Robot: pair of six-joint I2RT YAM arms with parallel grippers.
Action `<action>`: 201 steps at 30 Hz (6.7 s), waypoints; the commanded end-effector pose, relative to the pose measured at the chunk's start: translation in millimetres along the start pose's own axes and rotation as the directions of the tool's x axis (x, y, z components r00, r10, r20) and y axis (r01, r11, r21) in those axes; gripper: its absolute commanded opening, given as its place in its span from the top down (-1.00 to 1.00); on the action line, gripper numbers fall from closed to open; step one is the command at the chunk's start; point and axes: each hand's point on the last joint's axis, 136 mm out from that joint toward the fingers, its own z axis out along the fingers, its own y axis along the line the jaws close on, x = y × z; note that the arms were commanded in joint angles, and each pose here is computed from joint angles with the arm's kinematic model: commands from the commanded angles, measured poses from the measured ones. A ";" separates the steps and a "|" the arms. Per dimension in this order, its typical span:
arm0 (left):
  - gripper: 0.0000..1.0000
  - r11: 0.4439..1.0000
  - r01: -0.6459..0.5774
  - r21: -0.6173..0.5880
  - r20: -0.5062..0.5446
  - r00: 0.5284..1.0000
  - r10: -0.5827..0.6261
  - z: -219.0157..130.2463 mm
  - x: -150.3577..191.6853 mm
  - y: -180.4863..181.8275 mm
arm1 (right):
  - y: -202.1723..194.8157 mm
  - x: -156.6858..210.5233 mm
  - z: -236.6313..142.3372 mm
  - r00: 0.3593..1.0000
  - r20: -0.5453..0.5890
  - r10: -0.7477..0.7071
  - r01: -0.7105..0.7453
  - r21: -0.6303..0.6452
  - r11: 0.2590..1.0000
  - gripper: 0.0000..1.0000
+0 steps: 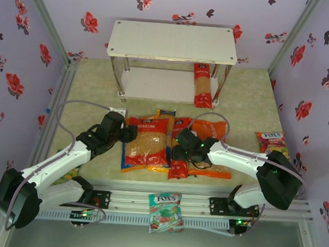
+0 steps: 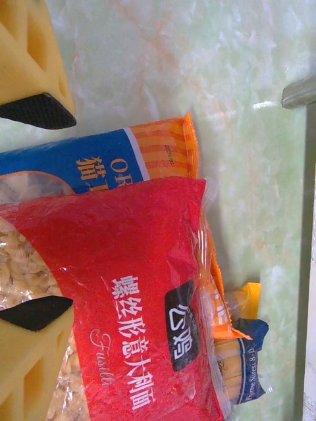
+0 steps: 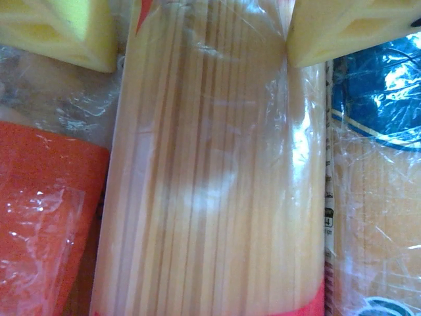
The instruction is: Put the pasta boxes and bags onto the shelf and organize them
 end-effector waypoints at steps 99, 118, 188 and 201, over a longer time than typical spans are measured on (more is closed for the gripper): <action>-0.33 0.999 -0.033 -0.024 0.030 0.999 0.034 -1.1 -14.3 -1.2 | 21.4 -328.7 -26.6 0.882 0.442 -0.164 0.180 0.006 0.984 1.00; -0.37 0.999 -0.042 -0.031 0.019 0.999 0.042 0.9 -9.6 1.0 | -6.1 -351.3 0.1 0.846 0.495 -0.197 0.127 0.172 0.977 1.00; 0.14 0.967 -0.131 0.217 -0.121 0.980 0.160 8.5 16.8 -161.4 | 1.3 -159.3 -90.5 0.909 0.395 -0.133 0.129 0.036 0.991 -0.35; 0.15 0.984 -0.141 0.112 -0.265 0.950 0.167 45.3 60.5 -131.5 | -2.9 -153.0 -85.3 0.913 0.385 -0.137 0.133 0.037 0.990 -0.39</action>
